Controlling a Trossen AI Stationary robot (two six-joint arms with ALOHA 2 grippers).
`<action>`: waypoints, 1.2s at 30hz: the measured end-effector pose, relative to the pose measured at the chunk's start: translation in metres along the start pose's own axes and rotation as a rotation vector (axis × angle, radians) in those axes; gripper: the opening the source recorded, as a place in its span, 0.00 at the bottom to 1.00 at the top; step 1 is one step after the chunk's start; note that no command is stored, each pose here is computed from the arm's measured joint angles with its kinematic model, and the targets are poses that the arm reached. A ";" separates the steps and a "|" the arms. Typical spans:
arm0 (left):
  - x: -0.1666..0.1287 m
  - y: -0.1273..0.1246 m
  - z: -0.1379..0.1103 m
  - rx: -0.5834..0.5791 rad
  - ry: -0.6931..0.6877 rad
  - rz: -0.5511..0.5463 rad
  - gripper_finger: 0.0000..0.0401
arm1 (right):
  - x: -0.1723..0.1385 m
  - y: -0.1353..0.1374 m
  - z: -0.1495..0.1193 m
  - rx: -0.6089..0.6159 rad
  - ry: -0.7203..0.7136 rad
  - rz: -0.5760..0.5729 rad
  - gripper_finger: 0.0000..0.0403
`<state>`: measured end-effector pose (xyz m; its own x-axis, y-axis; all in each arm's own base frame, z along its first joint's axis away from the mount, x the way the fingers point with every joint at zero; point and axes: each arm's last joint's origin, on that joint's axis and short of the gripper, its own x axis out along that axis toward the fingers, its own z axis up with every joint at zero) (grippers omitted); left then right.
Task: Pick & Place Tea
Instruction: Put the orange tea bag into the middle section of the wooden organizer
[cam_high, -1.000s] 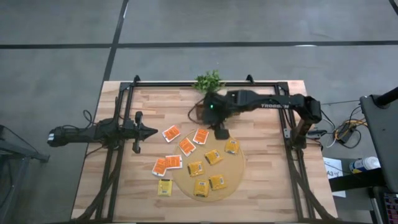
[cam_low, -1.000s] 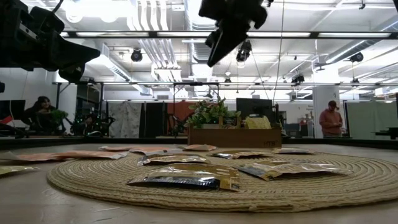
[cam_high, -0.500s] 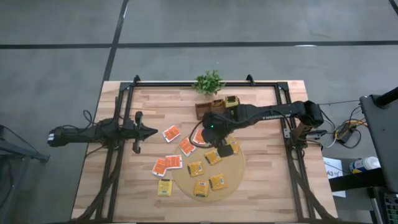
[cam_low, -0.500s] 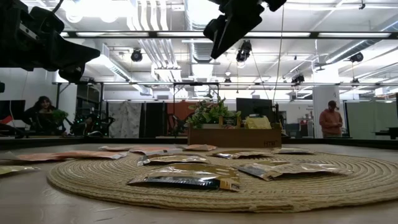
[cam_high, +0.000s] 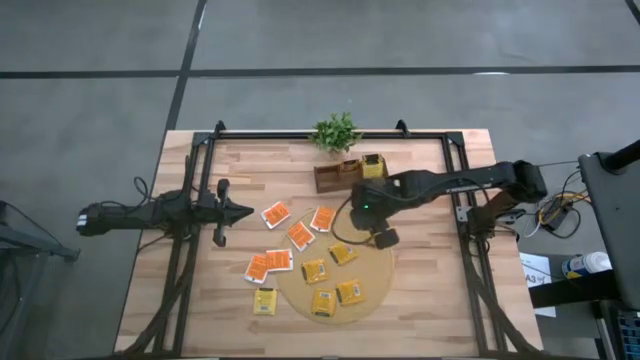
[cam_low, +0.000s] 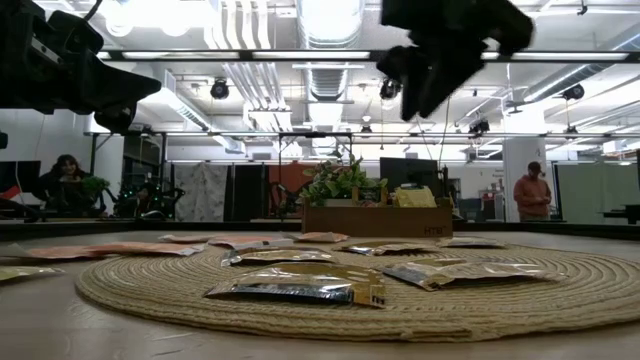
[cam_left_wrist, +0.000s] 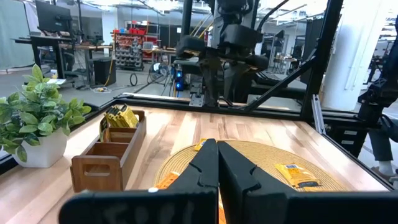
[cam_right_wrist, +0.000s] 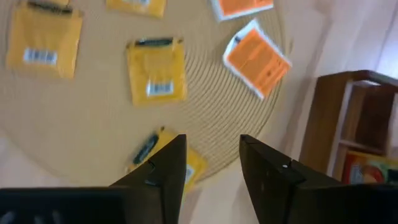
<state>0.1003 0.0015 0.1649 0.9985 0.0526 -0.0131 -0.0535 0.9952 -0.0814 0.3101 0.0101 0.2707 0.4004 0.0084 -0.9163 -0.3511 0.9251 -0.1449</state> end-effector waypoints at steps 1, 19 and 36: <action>0.000 0.000 0.000 0.000 0.000 0.000 0.00 | 0.000 0.001 -0.005 -0.013 0.005 0.001 0.37; 0.000 0.000 0.000 0.000 0.000 0.000 0.00 | 0.042 0.018 -0.031 -0.271 0.214 0.087 0.63; 0.000 0.000 0.000 0.000 0.000 0.000 0.00 | 0.093 0.042 -0.026 -0.448 0.273 0.194 0.56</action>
<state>0.1003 0.0015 0.1649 0.9985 0.0530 -0.0132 -0.0539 0.9952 -0.0814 0.3108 0.0396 0.1701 0.0799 0.0083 -0.9968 -0.7460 0.6638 -0.0542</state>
